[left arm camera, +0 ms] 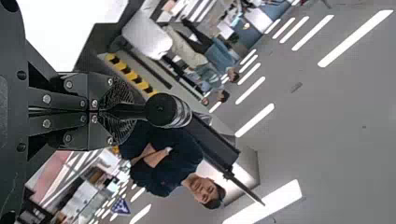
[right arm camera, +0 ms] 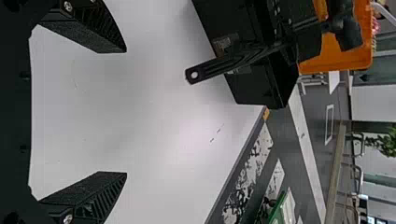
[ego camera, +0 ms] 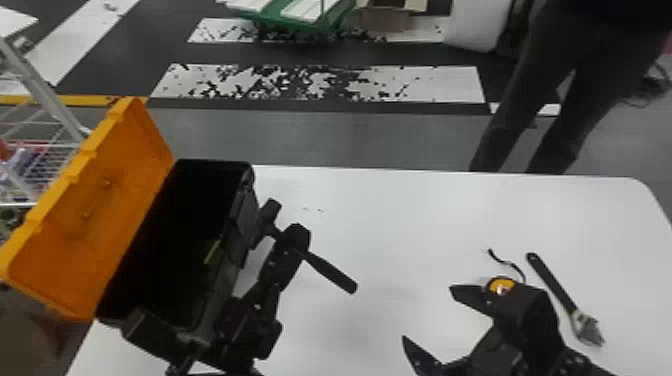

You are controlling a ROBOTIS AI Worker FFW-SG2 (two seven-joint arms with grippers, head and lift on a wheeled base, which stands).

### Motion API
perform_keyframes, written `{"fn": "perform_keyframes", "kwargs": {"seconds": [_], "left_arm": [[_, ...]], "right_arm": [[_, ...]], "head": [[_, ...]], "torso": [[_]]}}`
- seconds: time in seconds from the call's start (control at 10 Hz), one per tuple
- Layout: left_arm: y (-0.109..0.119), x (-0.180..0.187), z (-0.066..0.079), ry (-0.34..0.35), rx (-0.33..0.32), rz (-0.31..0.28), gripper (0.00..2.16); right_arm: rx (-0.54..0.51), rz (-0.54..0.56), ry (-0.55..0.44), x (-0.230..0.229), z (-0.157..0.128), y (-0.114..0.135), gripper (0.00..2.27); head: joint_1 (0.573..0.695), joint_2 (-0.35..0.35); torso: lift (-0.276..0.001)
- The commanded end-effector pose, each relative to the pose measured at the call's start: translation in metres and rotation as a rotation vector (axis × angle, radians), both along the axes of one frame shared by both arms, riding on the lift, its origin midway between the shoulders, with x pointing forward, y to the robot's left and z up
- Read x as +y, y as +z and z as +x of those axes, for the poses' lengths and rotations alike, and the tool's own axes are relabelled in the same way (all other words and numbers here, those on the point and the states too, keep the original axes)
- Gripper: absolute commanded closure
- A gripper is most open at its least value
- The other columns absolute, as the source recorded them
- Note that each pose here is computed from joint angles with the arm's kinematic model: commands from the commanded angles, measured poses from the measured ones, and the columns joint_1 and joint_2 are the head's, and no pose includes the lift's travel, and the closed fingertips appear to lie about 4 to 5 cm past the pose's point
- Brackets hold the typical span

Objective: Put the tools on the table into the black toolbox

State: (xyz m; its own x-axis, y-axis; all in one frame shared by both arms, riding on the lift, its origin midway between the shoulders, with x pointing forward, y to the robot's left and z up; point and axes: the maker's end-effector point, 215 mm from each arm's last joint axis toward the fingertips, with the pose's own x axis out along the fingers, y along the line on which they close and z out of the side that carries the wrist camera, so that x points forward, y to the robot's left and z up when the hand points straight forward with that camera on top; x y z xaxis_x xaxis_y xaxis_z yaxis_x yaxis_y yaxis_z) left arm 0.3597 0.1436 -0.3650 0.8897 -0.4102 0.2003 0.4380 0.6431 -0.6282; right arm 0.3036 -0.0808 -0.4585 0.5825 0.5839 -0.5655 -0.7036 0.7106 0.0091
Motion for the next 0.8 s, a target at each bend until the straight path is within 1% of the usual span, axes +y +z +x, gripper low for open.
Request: {"fn": "perform_keyframes", "kwargs": {"seconds": [0.0, 0.1, 0.3, 0.4, 0.5, 0.6, 0.7], "left_arm": [[0.023, 0.035, 0.006, 0.072, -0.056, 0.039, 2.14], [0.034, 0.057, 0.008, 0.116, -0.085, 0.063, 2.14], [0.047, 0.099, 0.012, 0.204, -0.118, 0.106, 2.14], [0.051, 0.116, 0.013, 0.240, -0.135, 0.147, 2.14], [0.058, 0.126, 0.013, 0.270, -0.170, 0.210, 2.14], [0.059, 0.131, 0.014, 0.288, -0.186, 0.238, 2.14], [0.054, 0.136, 0.017, 0.309, -0.186, 0.279, 2.14]], "right_arm": [[-0.007, 0.048, -0.051, -0.020, 0.004, 0.002, 0.08], [-0.007, 0.081, -0.077, -0.030, 0.004, 0.004, 0.08], [-0.009, 0.093, -0.104, -0.042, 0.002, 0.004, 0.08], [-0.011, 0.090, -0.107, -0.046, 0.001, 0.003, 0.08], [-0.013, 0.089, -0.109, -0.047, 0.000, 0.003, 0.08], [-0.012, 0.092, -0.109, -0.046, -0.001, 0.003, 0.08], [-0.022, 0.098, -0.106, -0.044, 0.000, 0.005, 0.08]], "head": [[0.695, 0.103], [0.695, 0.118], [0.695, 0.155], [0.695, 0.181], [0.695, 0.197], [0.695, 0.224], [0.695, 0.241]], "torso": [[-0.039], [-0.039], [-0.039], [-0.039], [-0.039], [-0.039], [-0.039]]}}
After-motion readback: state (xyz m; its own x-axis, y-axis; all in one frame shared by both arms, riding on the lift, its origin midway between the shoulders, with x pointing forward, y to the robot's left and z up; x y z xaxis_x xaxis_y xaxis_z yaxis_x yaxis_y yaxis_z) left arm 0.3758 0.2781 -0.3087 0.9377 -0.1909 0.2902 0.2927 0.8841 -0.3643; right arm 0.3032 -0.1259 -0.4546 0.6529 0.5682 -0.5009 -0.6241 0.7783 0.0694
